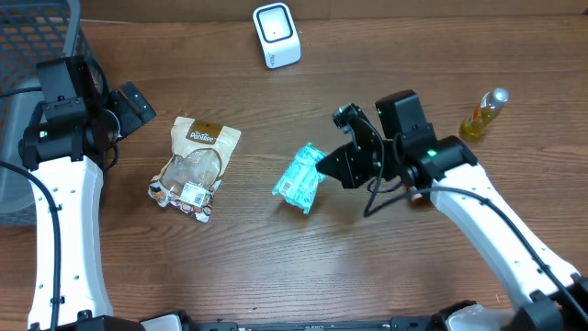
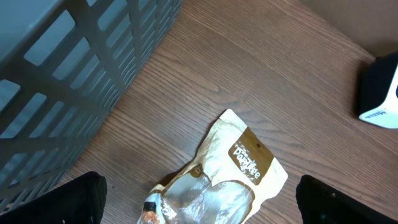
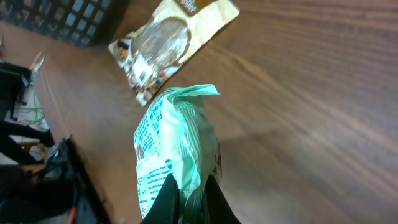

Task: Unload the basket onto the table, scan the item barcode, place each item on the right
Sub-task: 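Lift the pouch with the right gripper and carry it toward the white scanner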

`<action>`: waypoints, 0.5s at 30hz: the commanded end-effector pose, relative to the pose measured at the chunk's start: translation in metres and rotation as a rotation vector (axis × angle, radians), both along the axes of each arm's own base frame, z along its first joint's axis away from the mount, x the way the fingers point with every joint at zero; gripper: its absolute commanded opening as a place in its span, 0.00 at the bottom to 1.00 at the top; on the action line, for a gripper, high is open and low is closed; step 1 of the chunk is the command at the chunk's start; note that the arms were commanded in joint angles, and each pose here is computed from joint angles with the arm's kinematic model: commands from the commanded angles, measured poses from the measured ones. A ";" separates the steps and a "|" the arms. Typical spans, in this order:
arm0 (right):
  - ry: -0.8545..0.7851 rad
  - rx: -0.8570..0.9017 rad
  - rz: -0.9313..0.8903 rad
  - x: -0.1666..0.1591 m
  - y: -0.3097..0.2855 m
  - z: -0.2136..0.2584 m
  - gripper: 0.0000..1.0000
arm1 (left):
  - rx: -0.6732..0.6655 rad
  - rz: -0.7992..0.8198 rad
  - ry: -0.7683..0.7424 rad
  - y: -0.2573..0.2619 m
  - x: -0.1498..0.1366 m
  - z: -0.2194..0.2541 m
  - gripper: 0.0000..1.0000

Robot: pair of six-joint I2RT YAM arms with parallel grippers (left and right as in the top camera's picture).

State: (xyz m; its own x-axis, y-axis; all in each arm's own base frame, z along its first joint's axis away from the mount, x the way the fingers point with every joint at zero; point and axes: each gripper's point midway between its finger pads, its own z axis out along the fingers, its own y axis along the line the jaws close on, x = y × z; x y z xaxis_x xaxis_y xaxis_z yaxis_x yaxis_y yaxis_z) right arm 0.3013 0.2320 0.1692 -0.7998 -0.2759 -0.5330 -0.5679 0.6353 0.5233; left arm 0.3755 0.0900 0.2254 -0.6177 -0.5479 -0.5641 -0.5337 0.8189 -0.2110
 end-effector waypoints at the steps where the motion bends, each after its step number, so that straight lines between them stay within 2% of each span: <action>1: 0.008 0.035 -0.045 0.012 0.006 0.003 0.03 | 0.027 -0.004 -0.022 0.003 0.002 0.011 1.00; 5: -0.053 0.012 -0.156 0.039 0.001 0.034 0.03 | 0.027 -0.004 -0.022 0.003 0.002 0.011 1.00; 15: -0.227 -0.143 -0.299 0.077 -0.027 0.147 0.03 | 0.027 -0.004 -0.022 0.003 0.002 0.011 1.00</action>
